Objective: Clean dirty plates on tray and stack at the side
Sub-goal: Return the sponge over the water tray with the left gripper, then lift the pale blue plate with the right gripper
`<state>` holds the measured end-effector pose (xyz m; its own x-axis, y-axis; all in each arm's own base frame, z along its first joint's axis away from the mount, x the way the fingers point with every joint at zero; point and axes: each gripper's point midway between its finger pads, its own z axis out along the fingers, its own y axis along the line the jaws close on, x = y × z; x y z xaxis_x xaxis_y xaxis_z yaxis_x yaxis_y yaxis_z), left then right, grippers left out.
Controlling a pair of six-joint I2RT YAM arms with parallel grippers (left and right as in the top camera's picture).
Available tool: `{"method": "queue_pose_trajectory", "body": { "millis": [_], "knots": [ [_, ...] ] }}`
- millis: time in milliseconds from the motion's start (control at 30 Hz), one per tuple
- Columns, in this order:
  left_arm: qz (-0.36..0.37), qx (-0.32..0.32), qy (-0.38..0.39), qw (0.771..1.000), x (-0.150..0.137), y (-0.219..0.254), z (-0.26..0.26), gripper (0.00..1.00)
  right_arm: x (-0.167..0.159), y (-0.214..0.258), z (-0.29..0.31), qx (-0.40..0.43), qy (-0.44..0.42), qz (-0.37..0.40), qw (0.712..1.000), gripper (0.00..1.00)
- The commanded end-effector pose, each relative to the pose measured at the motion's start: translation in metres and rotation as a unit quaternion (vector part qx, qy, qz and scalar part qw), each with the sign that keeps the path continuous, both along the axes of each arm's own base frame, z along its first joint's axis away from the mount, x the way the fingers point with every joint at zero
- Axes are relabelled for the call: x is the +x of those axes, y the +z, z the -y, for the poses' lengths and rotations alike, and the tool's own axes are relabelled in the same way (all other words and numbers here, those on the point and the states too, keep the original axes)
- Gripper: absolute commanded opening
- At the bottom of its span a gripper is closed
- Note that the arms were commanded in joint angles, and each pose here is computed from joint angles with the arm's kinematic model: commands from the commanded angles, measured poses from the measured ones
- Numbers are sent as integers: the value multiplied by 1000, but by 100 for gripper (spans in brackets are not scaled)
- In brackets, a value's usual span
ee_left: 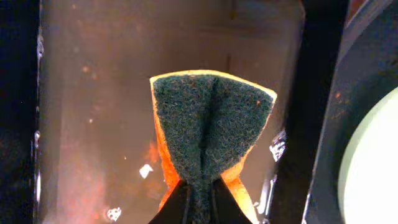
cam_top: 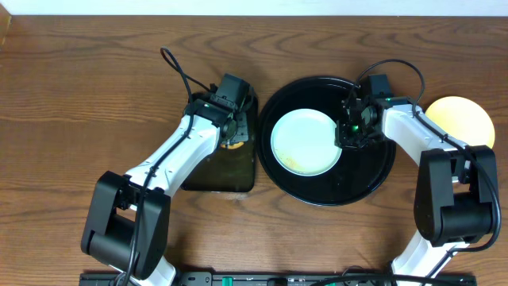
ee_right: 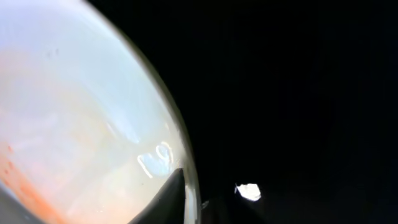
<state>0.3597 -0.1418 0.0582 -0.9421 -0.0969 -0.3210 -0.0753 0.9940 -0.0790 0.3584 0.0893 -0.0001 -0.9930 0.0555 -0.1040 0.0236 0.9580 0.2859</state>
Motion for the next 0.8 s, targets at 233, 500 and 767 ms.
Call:
{"method": "queue_pose_trajectory", "body": {
  "millis": [233, 500, 767],
  "knots": [
    [-4, 11, 0, 1000, -2, -3, -5, 8, 1, -10, 4, -20, 10, 11, 1000, 1],
    [-6, 12, 0, 1000, -3, -3, -5, 8, 24, 54, 32, -103, -11, 115, 988, 1],
    [-6, 12, 0, 1000, -3, -3, -5, 8, 31, 129, 59, -180, -22, 220, 959, 1]
  ]
}}
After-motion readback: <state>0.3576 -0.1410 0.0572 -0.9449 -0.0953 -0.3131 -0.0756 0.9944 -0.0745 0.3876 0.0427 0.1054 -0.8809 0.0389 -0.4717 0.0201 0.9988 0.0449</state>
